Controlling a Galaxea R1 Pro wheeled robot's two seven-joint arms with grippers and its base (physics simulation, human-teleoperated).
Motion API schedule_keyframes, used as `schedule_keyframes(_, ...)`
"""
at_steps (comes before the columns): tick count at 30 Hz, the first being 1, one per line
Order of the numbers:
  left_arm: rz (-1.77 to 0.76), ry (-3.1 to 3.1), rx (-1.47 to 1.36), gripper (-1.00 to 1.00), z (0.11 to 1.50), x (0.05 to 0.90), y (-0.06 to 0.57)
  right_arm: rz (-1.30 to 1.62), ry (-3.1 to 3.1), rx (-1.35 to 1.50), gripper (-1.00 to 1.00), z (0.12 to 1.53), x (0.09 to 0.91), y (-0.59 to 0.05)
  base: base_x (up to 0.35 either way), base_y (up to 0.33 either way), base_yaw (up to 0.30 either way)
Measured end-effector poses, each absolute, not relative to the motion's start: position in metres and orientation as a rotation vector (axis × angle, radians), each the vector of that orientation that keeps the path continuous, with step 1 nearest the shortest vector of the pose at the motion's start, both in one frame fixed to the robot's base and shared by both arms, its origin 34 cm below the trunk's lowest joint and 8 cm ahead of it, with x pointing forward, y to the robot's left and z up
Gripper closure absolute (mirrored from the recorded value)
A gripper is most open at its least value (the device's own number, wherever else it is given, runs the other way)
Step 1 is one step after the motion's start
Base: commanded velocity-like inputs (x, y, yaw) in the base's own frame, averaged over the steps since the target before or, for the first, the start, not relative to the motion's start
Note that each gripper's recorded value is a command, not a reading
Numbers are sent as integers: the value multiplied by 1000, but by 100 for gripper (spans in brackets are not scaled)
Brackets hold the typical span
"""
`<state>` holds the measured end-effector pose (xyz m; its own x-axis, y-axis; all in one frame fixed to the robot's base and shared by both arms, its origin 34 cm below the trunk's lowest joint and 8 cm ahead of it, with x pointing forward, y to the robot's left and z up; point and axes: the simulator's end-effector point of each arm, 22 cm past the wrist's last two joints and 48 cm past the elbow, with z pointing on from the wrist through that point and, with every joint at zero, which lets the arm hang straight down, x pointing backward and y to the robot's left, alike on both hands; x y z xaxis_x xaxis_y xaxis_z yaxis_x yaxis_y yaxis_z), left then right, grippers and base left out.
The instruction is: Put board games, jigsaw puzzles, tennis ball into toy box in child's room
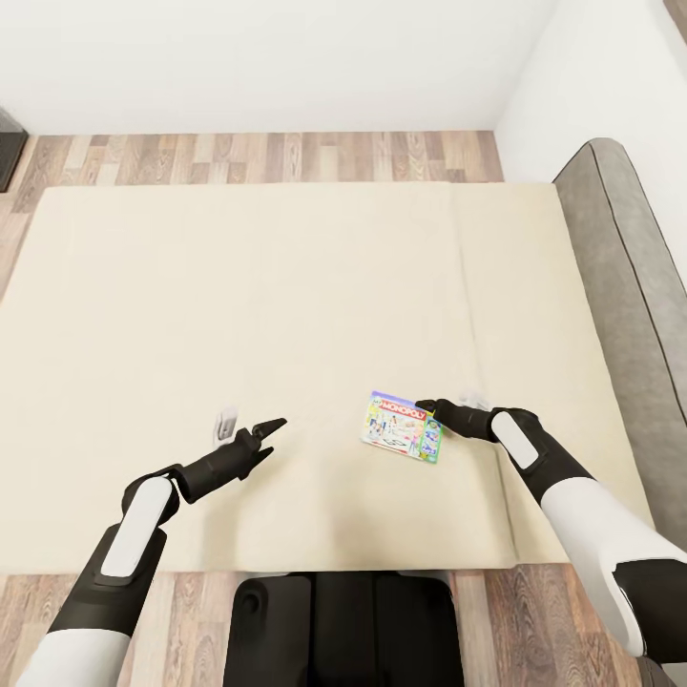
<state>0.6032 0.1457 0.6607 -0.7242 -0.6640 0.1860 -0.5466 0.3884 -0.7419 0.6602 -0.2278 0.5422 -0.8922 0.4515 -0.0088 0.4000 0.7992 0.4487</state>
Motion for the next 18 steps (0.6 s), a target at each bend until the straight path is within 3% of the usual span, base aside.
schedule_keyframes(18,-1250,2497,-1096,-100,661,603,146,676,2870,680,-100,542,660,-228,0,241,0)
